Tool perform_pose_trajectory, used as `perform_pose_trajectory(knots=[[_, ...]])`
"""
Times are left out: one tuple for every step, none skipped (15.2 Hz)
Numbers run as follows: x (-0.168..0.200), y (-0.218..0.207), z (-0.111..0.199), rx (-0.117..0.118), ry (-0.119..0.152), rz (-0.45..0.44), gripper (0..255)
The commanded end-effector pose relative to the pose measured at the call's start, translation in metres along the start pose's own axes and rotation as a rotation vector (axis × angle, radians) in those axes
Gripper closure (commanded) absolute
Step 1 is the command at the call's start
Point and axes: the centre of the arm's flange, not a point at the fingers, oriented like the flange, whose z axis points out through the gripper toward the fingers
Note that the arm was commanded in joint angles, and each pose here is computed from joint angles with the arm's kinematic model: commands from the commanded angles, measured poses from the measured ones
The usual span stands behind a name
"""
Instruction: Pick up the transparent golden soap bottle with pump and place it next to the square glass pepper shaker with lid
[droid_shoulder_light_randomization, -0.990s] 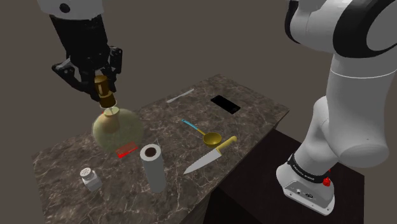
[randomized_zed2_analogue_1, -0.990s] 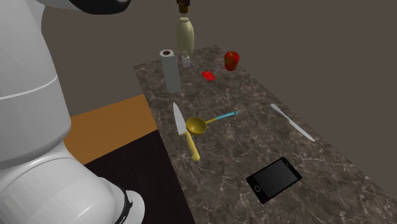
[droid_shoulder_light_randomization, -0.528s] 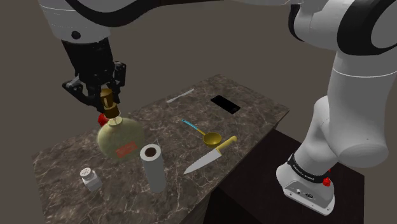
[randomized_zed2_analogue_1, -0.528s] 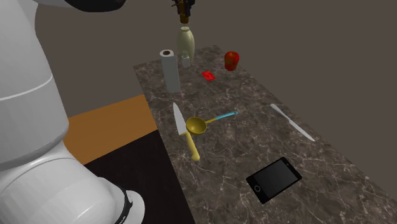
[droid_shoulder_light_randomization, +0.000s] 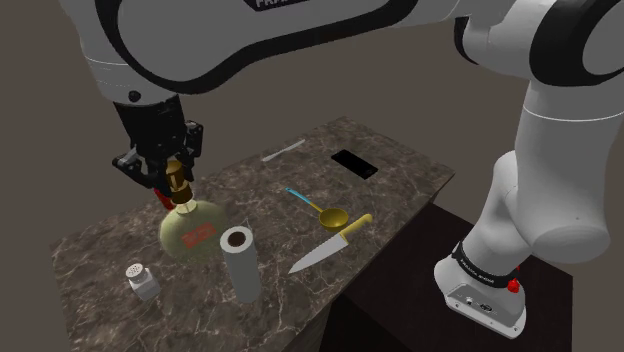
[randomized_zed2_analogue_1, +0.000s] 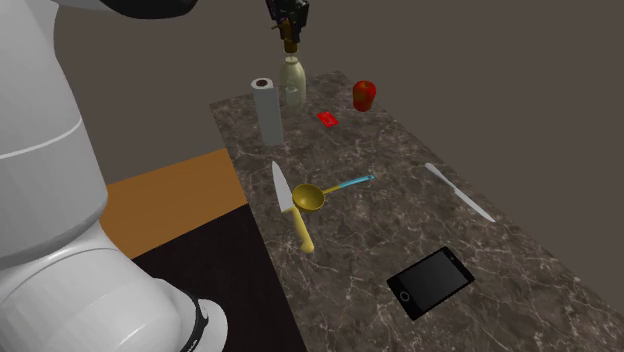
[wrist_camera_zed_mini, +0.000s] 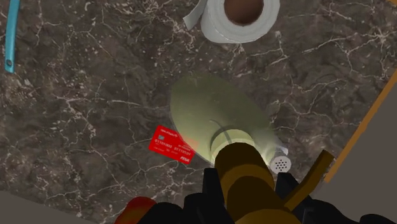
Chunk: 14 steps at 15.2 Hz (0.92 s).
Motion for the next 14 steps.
perform_pose_trajectory(knots=[[-0.001, 0.001, 0.010, 0.001, 0.001, 0.000, 255], [-0.002, 0.001, 0.015, 0.001, 0.001, 0.000, 255], [-0.002, 0.000, 0.020, 0.001, 0.001, 0.000, 255], [-0.002, 0.000, 0.026, 0.001, 0.001, 0.000, 255], [-0.003, 0.000, 0.031, 0.001, 0.001, 0.000, 255], [-0.003, 0.000, 0.036, 0.001, 0.001, 0.000, 255], [-0.003, 0.000, 0.042, 0.001, 0.001, 0.000, 255], [-0.004, 0.000, 0.047, 0.001, 0.001, 0.000, 255], [-0.004, 0.000, 0.052, 0.001, 0.001, 0.000, 255], [-0.004, 0.000, 0.057, 0.001, 0.001, 0.000, 255], [-0.005, 0.000, 0.063, 0.001, 0.001, 0.000, 255], [-0.005, 0.000, 0.063, 0.001, 0.001, 0.000, 255], [-0.005, 0.000, 0.063, 0.001, 0.001, 0.000, 255], [-0.005, 0.000, 0.063, 0.001, 0.001, 0.000, 255]])
